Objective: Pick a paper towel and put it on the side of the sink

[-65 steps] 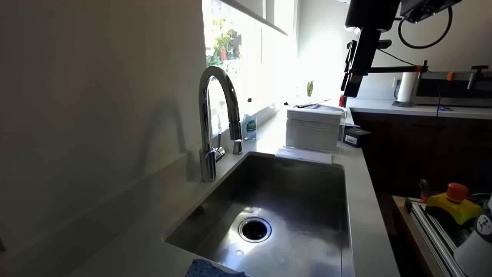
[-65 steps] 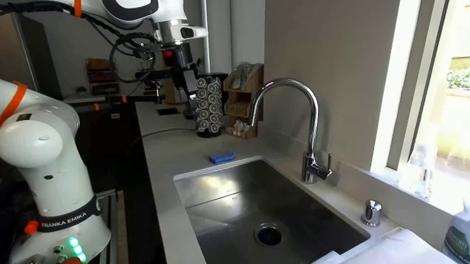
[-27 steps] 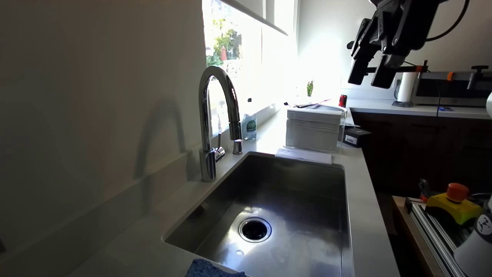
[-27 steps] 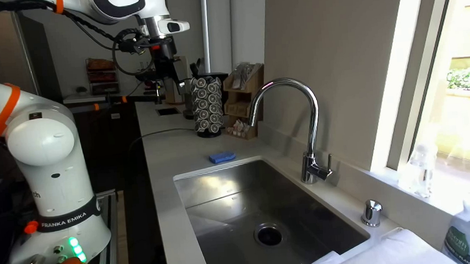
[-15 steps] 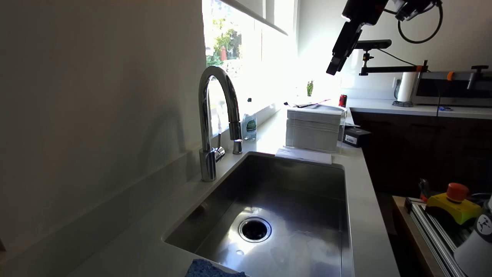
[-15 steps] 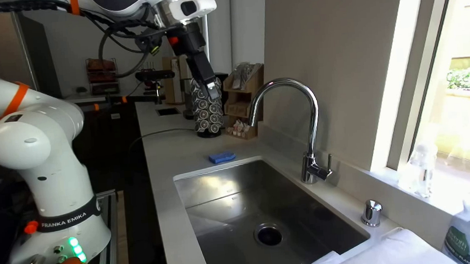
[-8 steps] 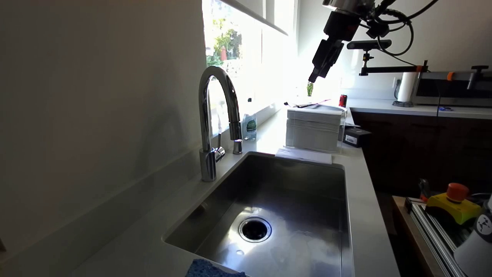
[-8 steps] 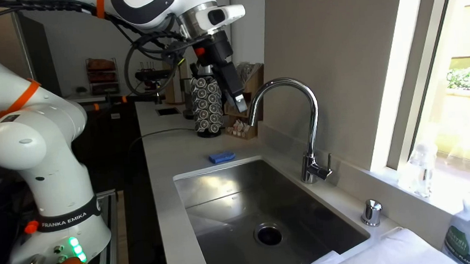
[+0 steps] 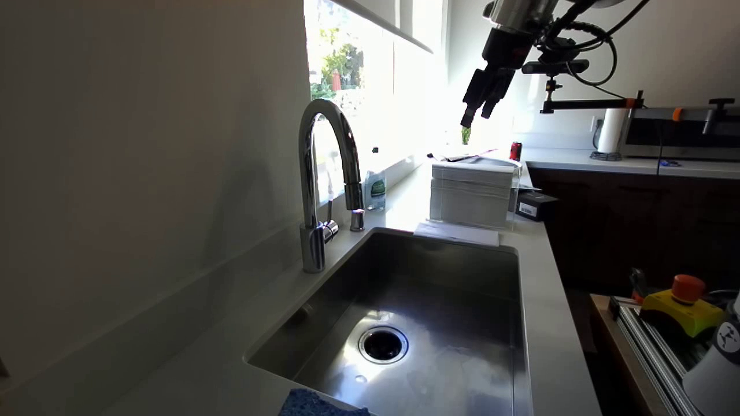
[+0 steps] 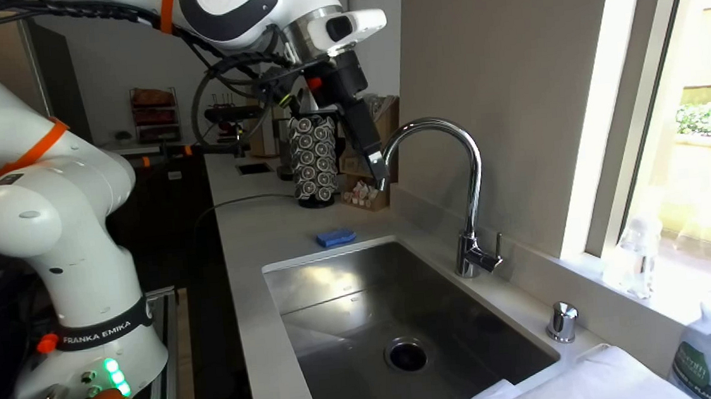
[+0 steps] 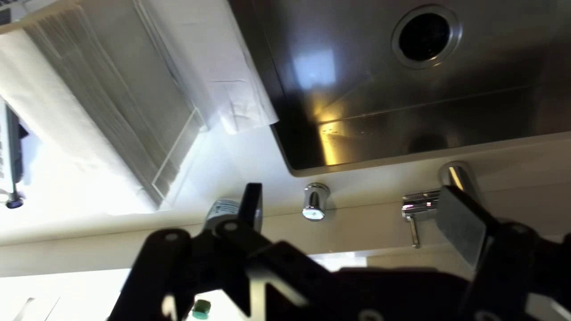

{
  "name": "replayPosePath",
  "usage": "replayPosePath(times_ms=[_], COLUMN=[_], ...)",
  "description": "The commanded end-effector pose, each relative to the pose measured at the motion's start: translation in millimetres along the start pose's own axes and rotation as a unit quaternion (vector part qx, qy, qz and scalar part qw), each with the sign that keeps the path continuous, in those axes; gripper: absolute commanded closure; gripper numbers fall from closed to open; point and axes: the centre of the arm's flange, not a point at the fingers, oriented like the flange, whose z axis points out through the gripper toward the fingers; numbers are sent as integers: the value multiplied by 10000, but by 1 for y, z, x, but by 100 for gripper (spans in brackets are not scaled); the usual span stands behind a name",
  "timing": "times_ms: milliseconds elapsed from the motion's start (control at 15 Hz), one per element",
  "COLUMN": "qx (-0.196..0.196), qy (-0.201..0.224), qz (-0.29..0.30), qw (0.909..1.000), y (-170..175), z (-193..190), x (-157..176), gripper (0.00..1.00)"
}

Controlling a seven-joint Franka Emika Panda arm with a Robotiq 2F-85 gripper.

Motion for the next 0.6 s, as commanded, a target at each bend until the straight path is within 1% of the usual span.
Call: replayPosePath(times_ms=[0,267,333,400,533], qx=[-493,-153,-102,49,223], qy=[-130,-417,-461,-530,-604], qz=[364,-155,-296,-455,-785], qw=[9980,9989,9984,9975,9948], y=[37,72,78,83,95], z=[39,74,81,87,98], x=[30,52,58,62,71], gripper=[0,0,0,0,0])
